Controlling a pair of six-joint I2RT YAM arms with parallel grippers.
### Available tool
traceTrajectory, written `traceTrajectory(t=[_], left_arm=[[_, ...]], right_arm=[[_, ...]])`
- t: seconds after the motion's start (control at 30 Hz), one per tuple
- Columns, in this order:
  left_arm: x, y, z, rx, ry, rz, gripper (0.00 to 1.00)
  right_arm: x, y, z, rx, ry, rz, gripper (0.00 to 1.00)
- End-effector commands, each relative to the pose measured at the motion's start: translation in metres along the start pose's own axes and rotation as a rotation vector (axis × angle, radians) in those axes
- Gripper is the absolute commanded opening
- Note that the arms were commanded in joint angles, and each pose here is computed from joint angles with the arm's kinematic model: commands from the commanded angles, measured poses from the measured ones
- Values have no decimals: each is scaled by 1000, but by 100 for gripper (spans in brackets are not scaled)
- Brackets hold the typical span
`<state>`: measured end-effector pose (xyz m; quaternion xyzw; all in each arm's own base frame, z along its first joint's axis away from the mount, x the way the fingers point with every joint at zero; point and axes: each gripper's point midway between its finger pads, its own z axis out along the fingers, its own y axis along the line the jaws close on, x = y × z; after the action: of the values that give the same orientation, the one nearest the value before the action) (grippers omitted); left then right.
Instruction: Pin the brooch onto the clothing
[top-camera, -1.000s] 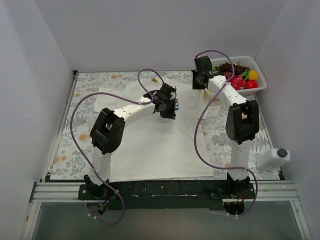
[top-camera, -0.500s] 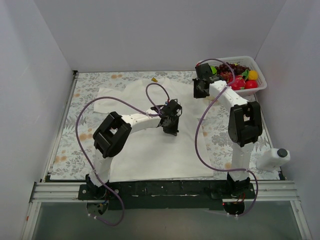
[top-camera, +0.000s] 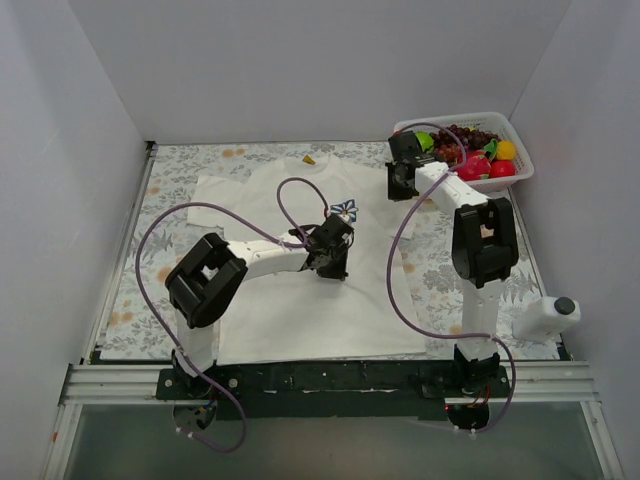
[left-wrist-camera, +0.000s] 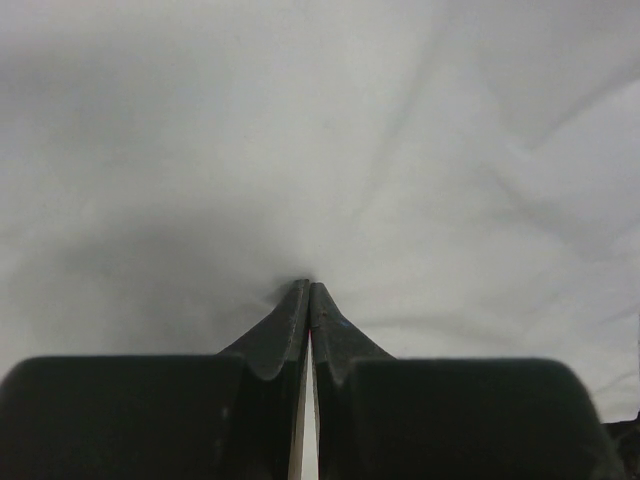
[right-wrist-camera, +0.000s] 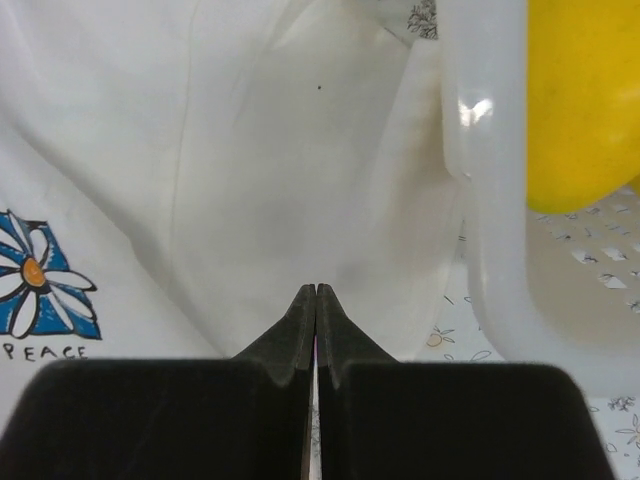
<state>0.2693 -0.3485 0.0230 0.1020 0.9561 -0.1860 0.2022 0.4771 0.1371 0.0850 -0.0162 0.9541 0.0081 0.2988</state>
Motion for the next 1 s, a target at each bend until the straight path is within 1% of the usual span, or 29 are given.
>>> traceTrajectory(t=[0.0,0.17,0.3,0.57,0.63,0.7,0.77,0.8,0.83,0.9,0.93,0.97], left_arm=[[69,65,-4,-207,173,30,0],[86,79,-7,-245,196,22,0],[82,81,-10,-249,180,33,0],[92,86,-14,-250,201,33,0],[86,79,-16,-223,179,34,0],[72,69,-20,-193,137,36,0],[58,59,-22,-161,96,46,0],[42,47,-27,-131,56,48,0],[32,40,-30,-110,26,50,0],[9,23,-39,-67,-41,60,0],[-5,14,-48,-37,-89,61,0],[-14,9,-54,-23,-118,60,0]], right_arm=[[6,-1,17,13,34,-10,1],[28,-1,35,11,96,-19,1],[38,-3,44,28,123,-25,1],[43,-31,48,173,152,-48,1],[37,-41,44,223,133,-62,1],[27,-39,41,205,106,-89,1],[10,-26,31,133,52,-75,1],[4,-18,28,88,30,-90,1],[-8,-7,14,32,-9,-88,1],[-18,1,0,-8,-55,-87,1],[-29,9,-18,-52,-100,-81,1],[-31,13,-27,-75,-118,-77,1]])
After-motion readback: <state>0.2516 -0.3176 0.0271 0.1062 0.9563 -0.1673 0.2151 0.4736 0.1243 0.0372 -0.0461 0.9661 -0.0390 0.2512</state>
